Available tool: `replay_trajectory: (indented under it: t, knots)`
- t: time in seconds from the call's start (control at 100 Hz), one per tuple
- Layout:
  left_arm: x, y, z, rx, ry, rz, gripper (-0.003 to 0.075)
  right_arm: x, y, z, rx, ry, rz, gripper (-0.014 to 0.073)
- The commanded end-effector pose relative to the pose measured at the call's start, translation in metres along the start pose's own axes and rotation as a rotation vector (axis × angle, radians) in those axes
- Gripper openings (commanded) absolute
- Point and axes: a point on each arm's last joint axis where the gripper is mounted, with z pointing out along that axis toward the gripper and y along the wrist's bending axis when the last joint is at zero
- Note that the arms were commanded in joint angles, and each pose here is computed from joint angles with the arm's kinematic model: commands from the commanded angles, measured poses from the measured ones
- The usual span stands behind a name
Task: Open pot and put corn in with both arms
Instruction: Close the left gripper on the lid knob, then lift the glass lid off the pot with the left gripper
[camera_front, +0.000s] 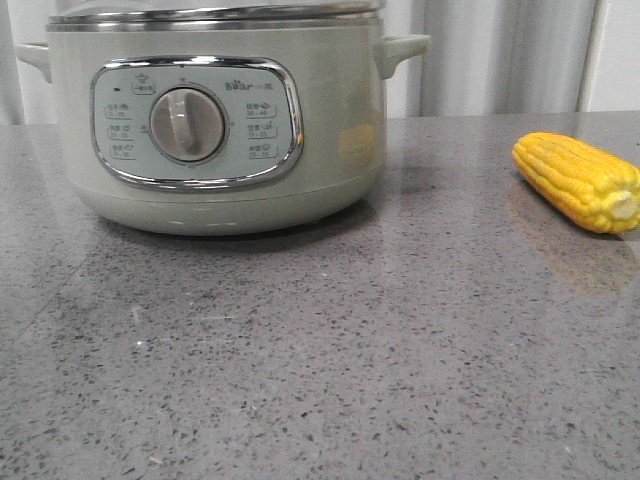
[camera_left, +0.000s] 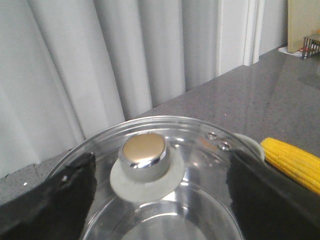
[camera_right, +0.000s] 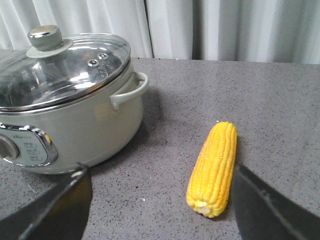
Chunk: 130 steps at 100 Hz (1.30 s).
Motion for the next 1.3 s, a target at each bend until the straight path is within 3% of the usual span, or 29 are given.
replay_trajectory:
  t: [0.0, 0.26, 0.39, 0.76, 0.85, 1.09, 1.29]
  knots:
    - [-0.020, -0.005, 0.014, -0.056, -0.113, -0.014, 0.0561, -0.015, -0.001, -0.002, 0.020, -0.076, 0.007, 0.0479]
    - [-0.009, -0.011, 0.058, -0.088, -0.084, -0.073, 0.0567, -0.015, -0.001, -0.002, 0.019, -0.074, 0.007, 0.0478]
    - [-0.003, -0.005, 0.066, -0.158, -0.097, -0.143, 0.0567, -0.014, -0.001, -0.002, 0.018, -0.072, 0.007, 0.0478]
    - [0.011, -0.003, 0.081, -0.186, -0.057, -0.182, 0.0555, -0.013, -0.001, -0.002, 0.013, -0.059, 0.007, 0.0478]
    - [0.012, -0.003, 0.082, -0.187, -0.053, -0.187, 0.0500, -0.013, -0.001, -0.002, 0.012, -0.057, 0.008, 0.0478]
    - [0.013, -0.003, 0.082, -0.188, -0.052, -0.211, 0.0256, -0.013, -0.001, -0.002, 0.009, -0.051, 0.008, 0.0478]
    - [0.013, -0.003, 0.082, -0.191, -0.049, -0.239, 0.0184, -0.012, 0.000, -0.002, 0.007, -0.047, 0.009, 0.0478]
